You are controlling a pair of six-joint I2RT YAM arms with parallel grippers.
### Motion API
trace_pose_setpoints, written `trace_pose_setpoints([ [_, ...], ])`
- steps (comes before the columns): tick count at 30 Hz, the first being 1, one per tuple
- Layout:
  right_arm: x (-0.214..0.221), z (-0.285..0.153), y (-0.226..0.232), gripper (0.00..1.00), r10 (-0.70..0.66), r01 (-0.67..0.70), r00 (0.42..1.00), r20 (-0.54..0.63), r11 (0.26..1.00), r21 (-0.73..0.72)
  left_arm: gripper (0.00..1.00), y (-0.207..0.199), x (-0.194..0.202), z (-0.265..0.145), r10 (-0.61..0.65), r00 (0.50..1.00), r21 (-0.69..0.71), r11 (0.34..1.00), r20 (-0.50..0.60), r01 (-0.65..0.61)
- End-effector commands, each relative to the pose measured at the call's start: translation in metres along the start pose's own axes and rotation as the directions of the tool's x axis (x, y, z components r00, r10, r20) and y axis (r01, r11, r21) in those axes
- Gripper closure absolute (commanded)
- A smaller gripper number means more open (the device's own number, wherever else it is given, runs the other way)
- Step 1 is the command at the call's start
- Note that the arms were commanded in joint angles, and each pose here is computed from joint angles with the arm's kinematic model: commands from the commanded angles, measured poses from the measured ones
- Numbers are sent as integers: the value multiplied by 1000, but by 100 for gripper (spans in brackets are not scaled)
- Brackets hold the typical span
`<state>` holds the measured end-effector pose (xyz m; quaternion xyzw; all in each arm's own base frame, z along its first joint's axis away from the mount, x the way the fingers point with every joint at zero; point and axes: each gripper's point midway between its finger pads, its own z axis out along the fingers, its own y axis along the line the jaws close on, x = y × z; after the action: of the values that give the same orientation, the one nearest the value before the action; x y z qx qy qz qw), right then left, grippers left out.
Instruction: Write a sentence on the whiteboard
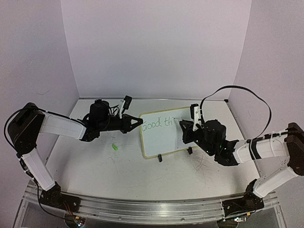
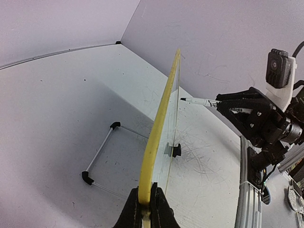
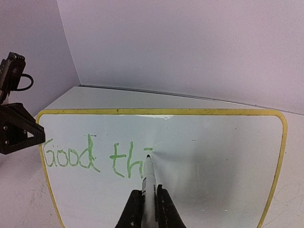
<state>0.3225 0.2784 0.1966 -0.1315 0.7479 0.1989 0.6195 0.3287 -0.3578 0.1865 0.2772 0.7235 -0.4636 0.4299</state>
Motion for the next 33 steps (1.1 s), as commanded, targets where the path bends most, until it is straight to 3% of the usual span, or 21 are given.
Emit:
trace_pose_setpoints([
  [1, -13, 7, 5, 100, 11, -11, 999, 35, 1000, -6, 100, 1, -23, -8, 84, 994, -45, 996, 67, -82],
  [16, -17, 12, 3, 100, 0, -1, 999, 45, 1000, 18, 100, 2, -22, -7, 86, 994, -43, 996, 64, -84],
  [33, 15, 8, -5, 100, 19, -17, 999, -47, 999, 38, 100, 0, -26, -9, 92, 993, -47, 995, 73, -89],
])
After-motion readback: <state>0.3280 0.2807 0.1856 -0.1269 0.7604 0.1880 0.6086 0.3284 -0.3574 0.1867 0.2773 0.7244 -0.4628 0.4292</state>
